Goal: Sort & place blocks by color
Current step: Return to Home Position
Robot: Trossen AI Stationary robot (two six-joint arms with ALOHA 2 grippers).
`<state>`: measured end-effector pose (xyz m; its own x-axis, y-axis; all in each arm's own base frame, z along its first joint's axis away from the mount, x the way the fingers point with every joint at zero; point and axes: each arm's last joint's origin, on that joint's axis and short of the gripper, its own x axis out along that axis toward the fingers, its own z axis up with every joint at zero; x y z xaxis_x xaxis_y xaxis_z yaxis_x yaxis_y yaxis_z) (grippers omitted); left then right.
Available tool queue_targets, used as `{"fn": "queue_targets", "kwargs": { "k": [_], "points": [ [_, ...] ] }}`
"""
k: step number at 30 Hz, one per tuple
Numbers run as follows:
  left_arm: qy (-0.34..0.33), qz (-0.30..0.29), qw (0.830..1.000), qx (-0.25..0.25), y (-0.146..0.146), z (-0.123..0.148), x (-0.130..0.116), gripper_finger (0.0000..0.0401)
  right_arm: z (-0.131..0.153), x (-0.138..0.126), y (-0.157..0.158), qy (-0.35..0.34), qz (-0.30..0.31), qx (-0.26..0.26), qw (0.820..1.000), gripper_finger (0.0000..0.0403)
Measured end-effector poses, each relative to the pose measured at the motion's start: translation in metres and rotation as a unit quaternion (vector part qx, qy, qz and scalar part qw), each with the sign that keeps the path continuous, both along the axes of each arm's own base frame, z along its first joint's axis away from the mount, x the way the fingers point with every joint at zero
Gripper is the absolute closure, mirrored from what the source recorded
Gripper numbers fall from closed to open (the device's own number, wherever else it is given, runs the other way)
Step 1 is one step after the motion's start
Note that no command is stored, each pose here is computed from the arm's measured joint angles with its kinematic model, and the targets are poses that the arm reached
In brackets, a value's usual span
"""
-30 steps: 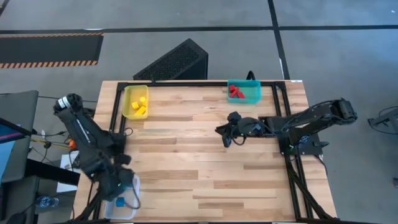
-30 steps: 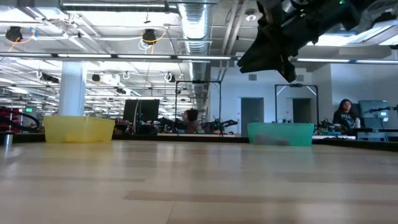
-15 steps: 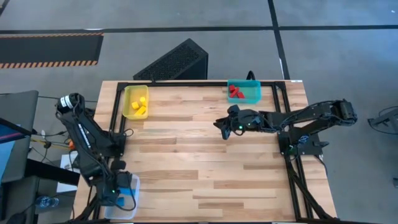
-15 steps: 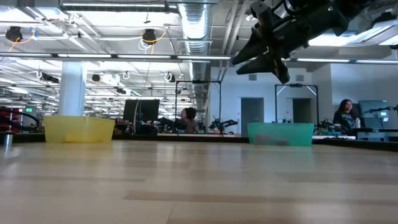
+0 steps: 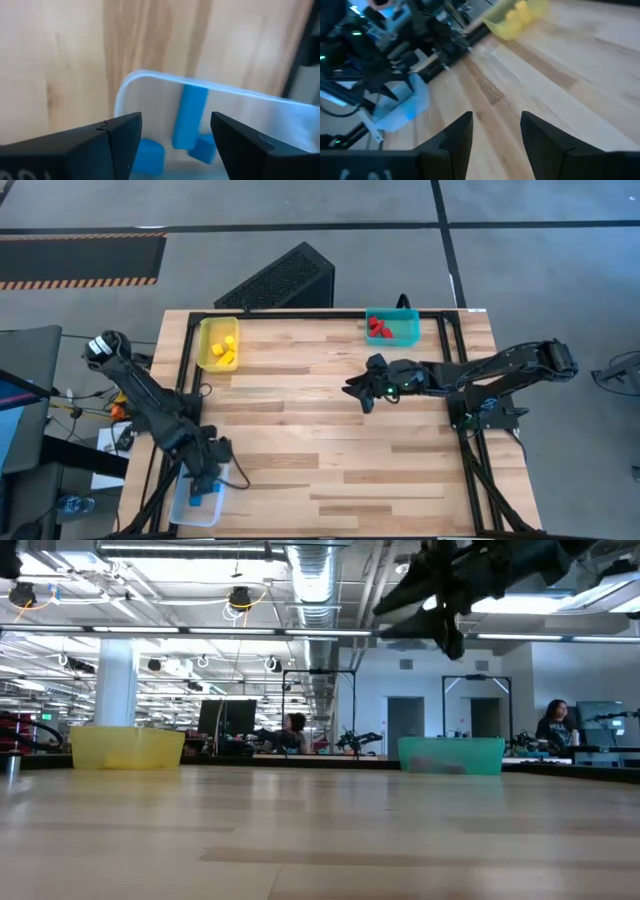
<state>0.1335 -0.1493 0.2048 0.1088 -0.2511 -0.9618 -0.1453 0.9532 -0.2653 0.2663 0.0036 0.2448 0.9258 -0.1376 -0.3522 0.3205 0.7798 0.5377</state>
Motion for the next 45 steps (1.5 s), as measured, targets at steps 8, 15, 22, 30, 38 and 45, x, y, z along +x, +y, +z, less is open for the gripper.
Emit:
{"fn": "queue_targets", "kwargs": {
  "k": [8, 15, 22, 30, 38, 45],
  "points": [
    [0.021, -0.008, 0.991, -0.128, 0.016, 0.030, 0.020, 0.0211, 0.051, -0.010, 0.005, -0.076, 0.091, -0.075, 0.990, 0.0286],
    [-0.142, 0.034, 0.987, -0.062, 0.043, 0.066, 0.049, 0.0254, 0.084, -0.035, 0.010, -0.159, 0.215, -0.198, 0.943, 0.0369],
    [-0.318, 0.079, 0.942, 0.065, 0.094, 0.083, 0.089, 0.0296, 0.104, -0.042, 0.003, -0.253, 0.247, -0.317, 0.880, 0.0380],
    [-0.495, 0.060, 0.854, 0.150, 0.177, 0.111, 0.116, 0.0368, 0.078, -0.035, -0.014, -0.157, 0.268, -0.340, 0.887, 0.0386],
    [-0.608, 0.011, 0.780, 0.150, 0.227, 0.083, 0.107, 0.0394, 0.060, -0.068, -0.013, -0.199, 0.246, -0.334, 0.888, 0.0399],
    [-0.626, 0.027, 0.763, 0.157, 0.246, 0.084, 0.082, 0.0393, 0.043, -0.108, -0.017, -0.177, 0.196, -0.311, 0.913, 0.0399]
  ]
}}
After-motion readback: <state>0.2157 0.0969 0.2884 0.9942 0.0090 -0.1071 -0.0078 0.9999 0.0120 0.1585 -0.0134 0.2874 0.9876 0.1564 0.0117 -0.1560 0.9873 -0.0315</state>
